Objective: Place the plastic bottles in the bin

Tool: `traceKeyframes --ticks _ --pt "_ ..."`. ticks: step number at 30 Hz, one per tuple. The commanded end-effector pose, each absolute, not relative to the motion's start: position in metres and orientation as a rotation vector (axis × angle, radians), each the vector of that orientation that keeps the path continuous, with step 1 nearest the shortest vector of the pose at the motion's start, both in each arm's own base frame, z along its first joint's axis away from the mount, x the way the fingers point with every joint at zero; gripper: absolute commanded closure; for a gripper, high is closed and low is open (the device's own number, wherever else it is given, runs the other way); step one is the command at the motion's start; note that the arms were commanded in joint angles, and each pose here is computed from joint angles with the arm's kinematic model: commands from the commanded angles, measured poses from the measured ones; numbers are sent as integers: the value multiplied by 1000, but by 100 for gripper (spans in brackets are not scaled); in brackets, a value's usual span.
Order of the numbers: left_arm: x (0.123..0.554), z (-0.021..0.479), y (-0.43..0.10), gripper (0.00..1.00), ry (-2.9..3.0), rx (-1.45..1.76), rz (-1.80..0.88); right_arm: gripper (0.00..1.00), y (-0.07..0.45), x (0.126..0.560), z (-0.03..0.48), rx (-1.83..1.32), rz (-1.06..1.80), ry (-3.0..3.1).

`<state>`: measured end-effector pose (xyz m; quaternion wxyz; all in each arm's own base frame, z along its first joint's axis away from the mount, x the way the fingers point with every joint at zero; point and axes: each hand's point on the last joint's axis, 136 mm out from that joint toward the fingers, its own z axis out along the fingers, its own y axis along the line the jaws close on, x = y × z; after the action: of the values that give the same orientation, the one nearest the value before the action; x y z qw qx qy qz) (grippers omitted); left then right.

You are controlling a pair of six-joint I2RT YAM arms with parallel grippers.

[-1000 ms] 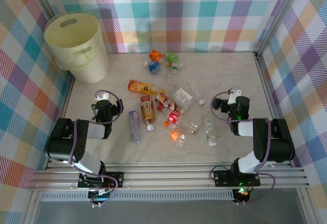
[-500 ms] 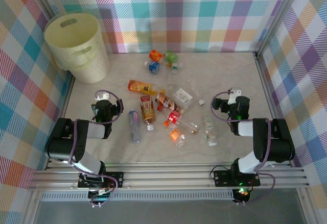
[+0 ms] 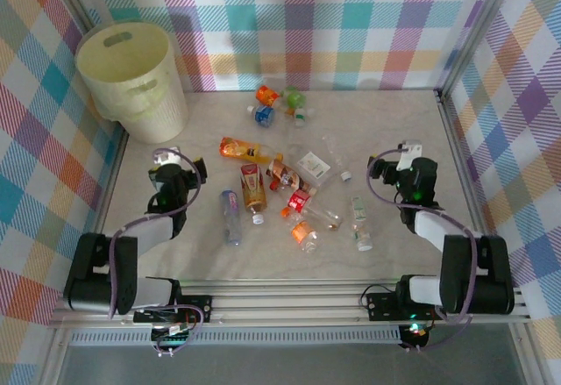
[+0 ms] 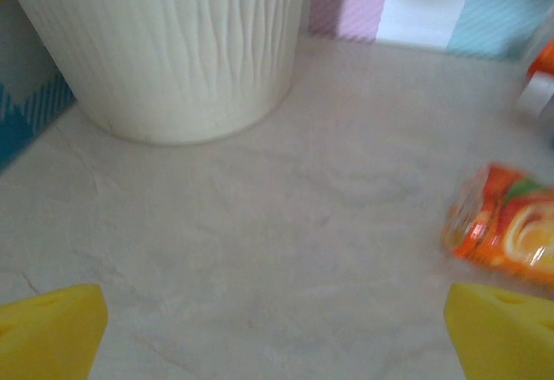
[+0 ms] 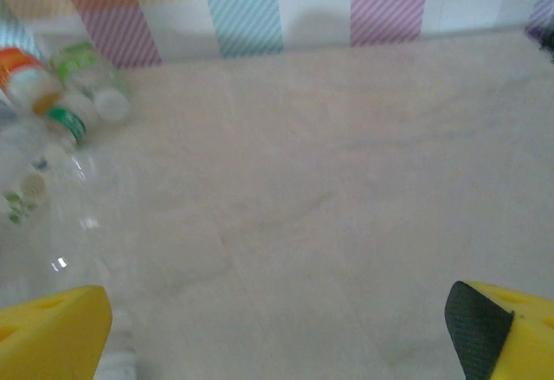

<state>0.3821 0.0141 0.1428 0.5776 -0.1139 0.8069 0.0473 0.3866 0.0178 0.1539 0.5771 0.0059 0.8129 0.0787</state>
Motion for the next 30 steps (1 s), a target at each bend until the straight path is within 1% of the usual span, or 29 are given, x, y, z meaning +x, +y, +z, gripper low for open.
traceKeyframes --ticks 1,5,9,11,14,16,18,19,22,26,30 --pt "376 159 14 0 1909 -368 59 0 20 379 152 138 269 2031" --pt "363 170 3 0 1966 -526 -80 0 29 359 134 312 397 2229" --pt "348 174 -14 0 2023 -636 -202 0 62 331 120 310 626 2401" --pt "342 174 -20 0 2027 -688 -270 0 74 318 113 309 652 2483" --pt "339 177 -30 0 2018 -737 -389 0 78 303 103 300 572 2569" --pt "339 178 -40 0 2033 -740 -466 0 87 296 98 264 576 2603" --pt "340 181 -49 0 2031 -726 -528 0 105 290 94 163 615 2647" --pt "341 184 -53 0 2021 -709 -559 0 110 288 90 123 589 2682" --pt "341 189 -57 0 2010 -700 -589 2 108 288 73 82 382 2759" --pt "340 192 -63 0 2018 -674 -622 7 107 293 61 57 252 2802" --pt "340 193 -80 0 2024 -622 -718 12 95 295 55 114 127 2815"
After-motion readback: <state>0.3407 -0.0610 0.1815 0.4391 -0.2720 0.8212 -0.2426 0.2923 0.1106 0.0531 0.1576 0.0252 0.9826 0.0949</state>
